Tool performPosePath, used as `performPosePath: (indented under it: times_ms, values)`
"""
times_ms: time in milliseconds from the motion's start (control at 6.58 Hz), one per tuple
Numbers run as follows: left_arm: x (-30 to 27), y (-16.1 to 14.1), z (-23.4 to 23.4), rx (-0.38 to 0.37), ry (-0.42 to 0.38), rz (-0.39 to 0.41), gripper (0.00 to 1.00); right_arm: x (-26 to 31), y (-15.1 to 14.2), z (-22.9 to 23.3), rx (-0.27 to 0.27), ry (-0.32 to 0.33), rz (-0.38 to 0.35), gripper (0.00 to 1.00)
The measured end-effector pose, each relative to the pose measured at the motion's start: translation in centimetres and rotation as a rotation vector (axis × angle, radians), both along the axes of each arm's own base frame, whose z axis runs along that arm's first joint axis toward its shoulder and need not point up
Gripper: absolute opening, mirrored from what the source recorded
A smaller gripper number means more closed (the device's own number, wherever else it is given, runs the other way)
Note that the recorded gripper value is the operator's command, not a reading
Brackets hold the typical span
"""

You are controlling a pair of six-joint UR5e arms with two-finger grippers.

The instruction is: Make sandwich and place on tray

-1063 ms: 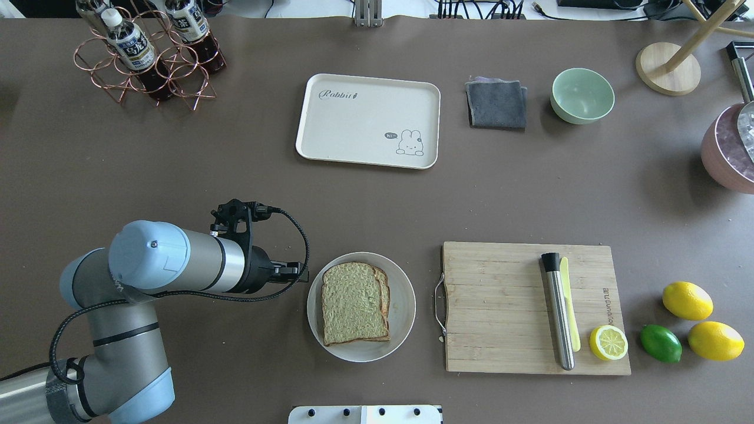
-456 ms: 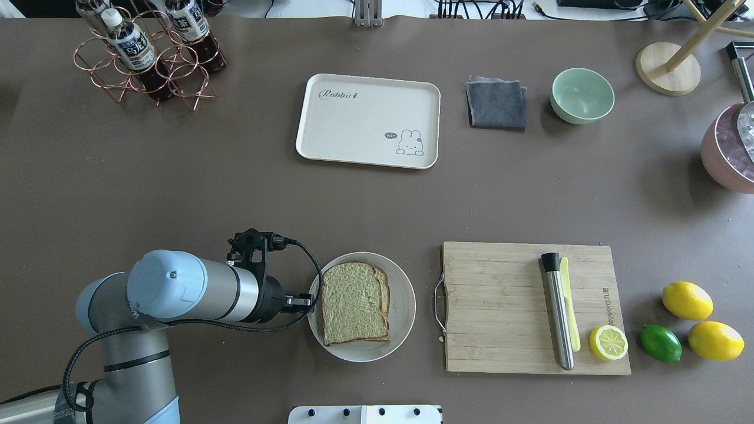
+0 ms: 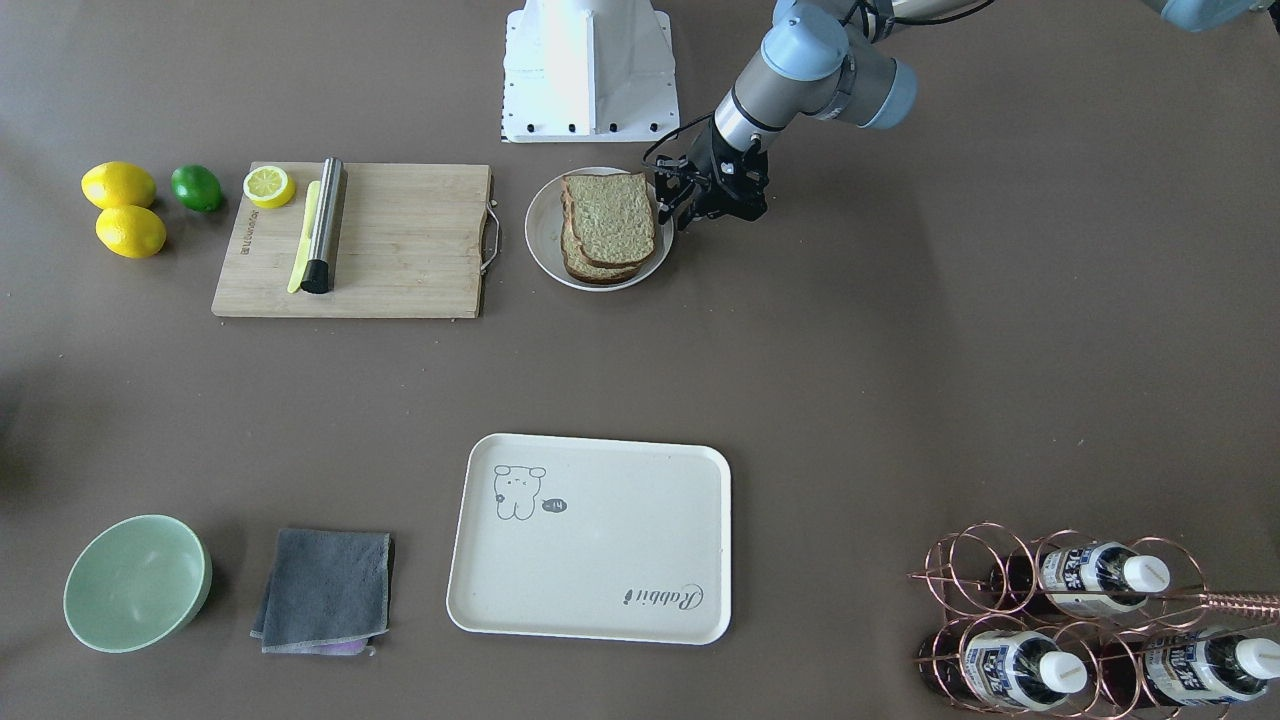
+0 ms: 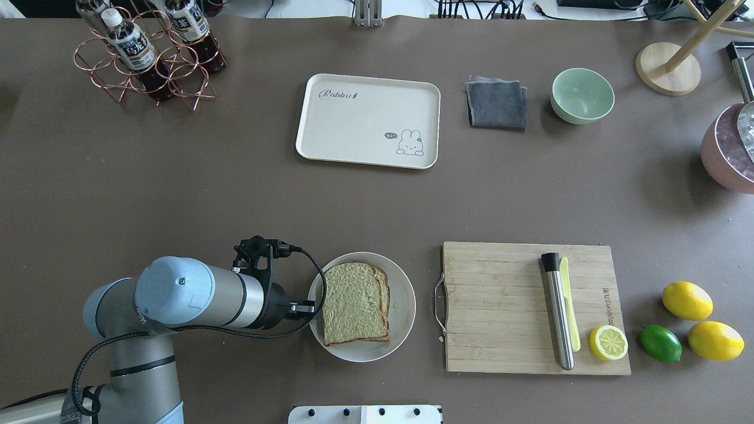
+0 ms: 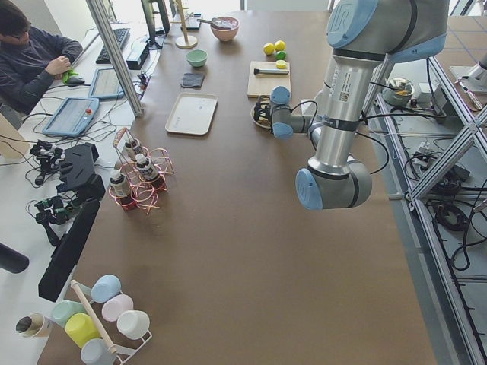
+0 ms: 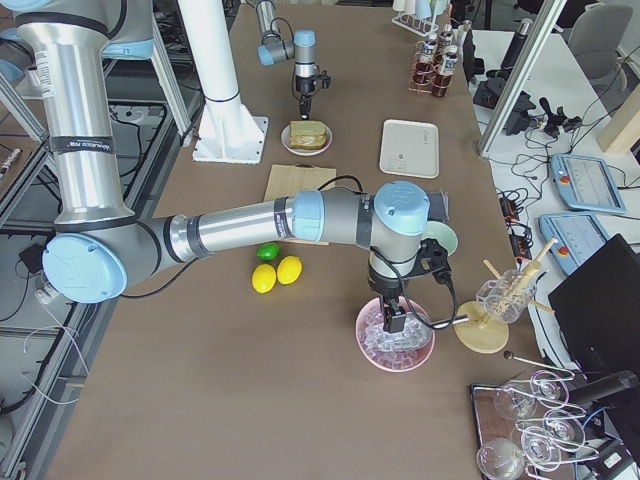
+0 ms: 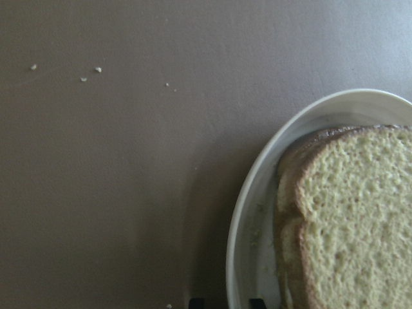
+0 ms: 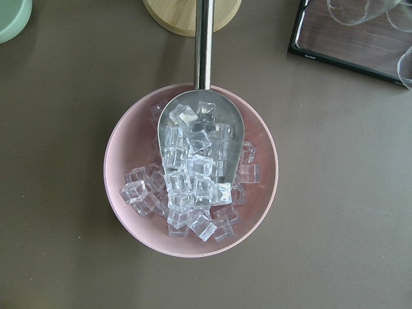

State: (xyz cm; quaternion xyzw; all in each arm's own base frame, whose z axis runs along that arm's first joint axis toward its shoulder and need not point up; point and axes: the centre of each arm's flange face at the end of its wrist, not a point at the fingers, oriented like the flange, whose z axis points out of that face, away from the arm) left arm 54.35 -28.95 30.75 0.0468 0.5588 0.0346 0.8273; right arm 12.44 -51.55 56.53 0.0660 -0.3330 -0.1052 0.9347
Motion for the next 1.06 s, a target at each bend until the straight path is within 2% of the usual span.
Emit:
performPosePath:
  times_ms: [152, 456, 759, 1063]
  values:
    - [0.3, 0.0, -0.1, -0.001, 0.000, 0.001, 0.00, 0.0, 0.0, 0.1, -0.001, 0.003, 0.000, 1.00]
    - [1.0, -0.3, -0.3, -0.002, -0.001, 0.001, 0.00, 0.0, 0.2, 0.7, -0.017, 0.006, 0.003, 1.00]
    - [0.9, -0.7, -0.9, 0.003, 0.009, -0.002, 0.00, 0.2, 0.5, 2.5, -0.057, 0.028, 0.006, 1.00]
    - [-0.6, -3.3, -2.2, -0.003, 0.031, -0.012, 0.00, 0.2, 0.9, 4.8, -0.104, 0.031, 0.007, 1.00]
